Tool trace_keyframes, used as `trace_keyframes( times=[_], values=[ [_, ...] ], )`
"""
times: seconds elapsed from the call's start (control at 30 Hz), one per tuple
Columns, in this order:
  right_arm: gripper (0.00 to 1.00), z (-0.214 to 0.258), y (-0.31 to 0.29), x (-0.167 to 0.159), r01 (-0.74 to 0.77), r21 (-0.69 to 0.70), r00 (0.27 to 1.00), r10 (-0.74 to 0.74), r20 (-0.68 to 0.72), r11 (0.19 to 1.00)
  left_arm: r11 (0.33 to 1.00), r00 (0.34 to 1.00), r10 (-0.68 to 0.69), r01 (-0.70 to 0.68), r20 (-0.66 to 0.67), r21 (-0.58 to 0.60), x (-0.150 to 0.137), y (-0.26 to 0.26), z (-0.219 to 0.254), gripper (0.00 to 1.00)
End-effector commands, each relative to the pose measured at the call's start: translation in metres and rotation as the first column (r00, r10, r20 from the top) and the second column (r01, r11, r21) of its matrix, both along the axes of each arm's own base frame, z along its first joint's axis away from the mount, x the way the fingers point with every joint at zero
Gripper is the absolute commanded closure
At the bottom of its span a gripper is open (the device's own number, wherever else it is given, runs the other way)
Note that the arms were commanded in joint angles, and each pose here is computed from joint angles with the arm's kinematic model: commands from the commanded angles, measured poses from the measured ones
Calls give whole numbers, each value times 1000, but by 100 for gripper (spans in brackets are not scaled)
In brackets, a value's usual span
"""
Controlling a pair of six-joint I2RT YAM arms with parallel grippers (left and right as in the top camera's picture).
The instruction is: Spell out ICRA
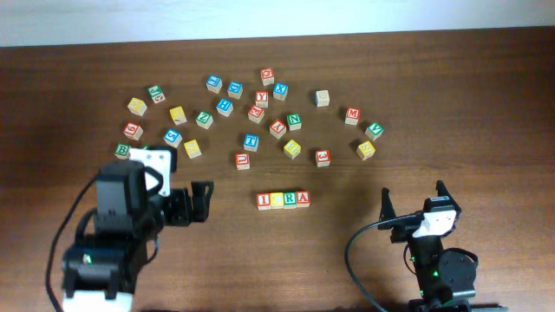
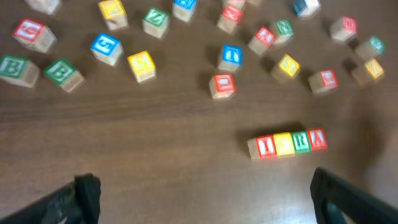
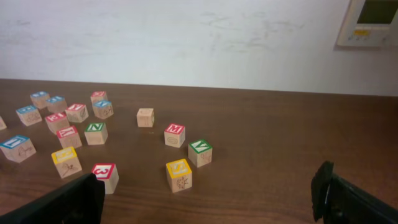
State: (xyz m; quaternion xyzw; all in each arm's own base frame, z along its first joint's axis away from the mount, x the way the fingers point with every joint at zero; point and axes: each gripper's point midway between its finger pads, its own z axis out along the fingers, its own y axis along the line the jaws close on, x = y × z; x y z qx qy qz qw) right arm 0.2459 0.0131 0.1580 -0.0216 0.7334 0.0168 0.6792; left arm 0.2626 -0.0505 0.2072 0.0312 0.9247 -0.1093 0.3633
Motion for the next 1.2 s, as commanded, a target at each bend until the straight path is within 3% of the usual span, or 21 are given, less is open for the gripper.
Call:
trace_keyframes(
  times=[0.0, 0.2, 0.53, 0.7, 0.83, 0.93, 1.17],
  values=[
    [2, -3, -3, 0, 14, -7, 1000, -14, -2, 1000, 994, 980, -112, 109, 167, 26, -3, -10, -16, 1],
    [2, -3, -3, 0, 14, -7, 1000, -14, -2, 1000, 994, 903, -101, 109, 417, 5, -11, -6, -35, 1],
    [2, -3, -3, 0, 14, -7, 1000, -14, -2, 1000, 998, 817, 14, -46, 576, 41, -25, 24, -40, 1],
    [2, -3, -3, 0, 14, -7, 1000, -14, -2, 1000, 997, 698, 16, -64, 716, 41, -22, 27, -27, 1],
    [2, -3, -3, 0, 14, -7, 1000, -14, -2, 1000, 994, 684, 64, -110, 727, 16, -17, 34, -34, 1],
    [2, -3, -3, 0, 14, -7, 1000, -14, -2, 1000, 967, 683, 216, -248, 698, -56, -16, 58, -39, 1],
    [2, -3, -3, 0, 14, -7, 1000, -14, -2, 1000, 958, 708, 233, -285, 667, -32, -17, 64, -51, 1]
  ],
)
